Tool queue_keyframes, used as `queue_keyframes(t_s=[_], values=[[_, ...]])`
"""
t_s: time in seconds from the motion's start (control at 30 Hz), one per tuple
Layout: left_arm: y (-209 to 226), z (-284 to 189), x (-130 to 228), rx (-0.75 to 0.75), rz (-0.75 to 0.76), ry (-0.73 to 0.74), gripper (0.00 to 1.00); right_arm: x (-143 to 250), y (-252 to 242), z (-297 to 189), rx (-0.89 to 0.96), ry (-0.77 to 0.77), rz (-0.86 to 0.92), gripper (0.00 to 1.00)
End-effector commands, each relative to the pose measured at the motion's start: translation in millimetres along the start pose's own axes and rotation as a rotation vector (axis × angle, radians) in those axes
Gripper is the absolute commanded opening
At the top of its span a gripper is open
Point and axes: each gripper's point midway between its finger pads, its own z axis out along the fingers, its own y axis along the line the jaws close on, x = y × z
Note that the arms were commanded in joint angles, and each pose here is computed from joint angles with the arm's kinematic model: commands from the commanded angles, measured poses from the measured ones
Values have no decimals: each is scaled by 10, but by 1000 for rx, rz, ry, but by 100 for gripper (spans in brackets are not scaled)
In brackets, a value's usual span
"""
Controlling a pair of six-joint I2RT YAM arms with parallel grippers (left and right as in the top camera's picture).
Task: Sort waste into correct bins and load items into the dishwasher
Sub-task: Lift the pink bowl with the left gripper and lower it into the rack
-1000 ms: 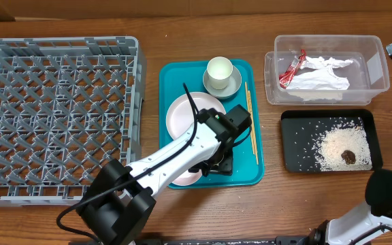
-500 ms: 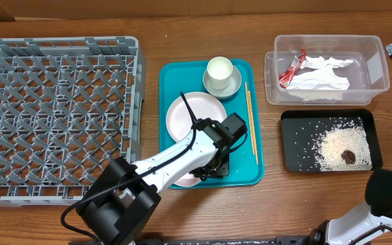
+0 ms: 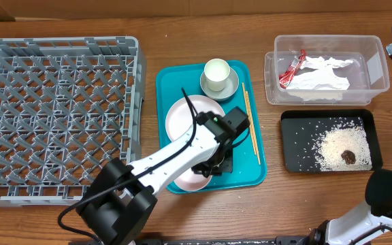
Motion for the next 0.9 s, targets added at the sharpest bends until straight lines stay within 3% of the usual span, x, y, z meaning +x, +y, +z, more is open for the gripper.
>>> queue_keyframes(t_s=[0.0, 0.2, 0.33, 0.53, 0.67, 0.77, 0.87], values=[[-273, -502, -112, 98, 105, -42, 4, -43, 16, -79, -19, -25, 4, 100], [-349, -1267, -308, 164, 214, -143, 4, -42, 17, -79, -19, -25, 4, 100], [-171, -1921, -725, 336, 237, -265, 4, -43, 17, -80, -19, -26, 3, 100], [986, -2602, -1686, 554, 43, -547, 4, -43, 17, -80, -19, -26, 3, 100], [1759, -2967, -2099, 726, -38, -738, 4, -43, 17, -80, -19, -26, 4, 100], [2245, -3025, -2288, 788, -79, -818, 4, -42, 17, -79, -19, -25, 3, 100], [2656, -2839, -2390, 793, -170, -809, 4, -43, 16, -79, -19, -25, 4, 100]])
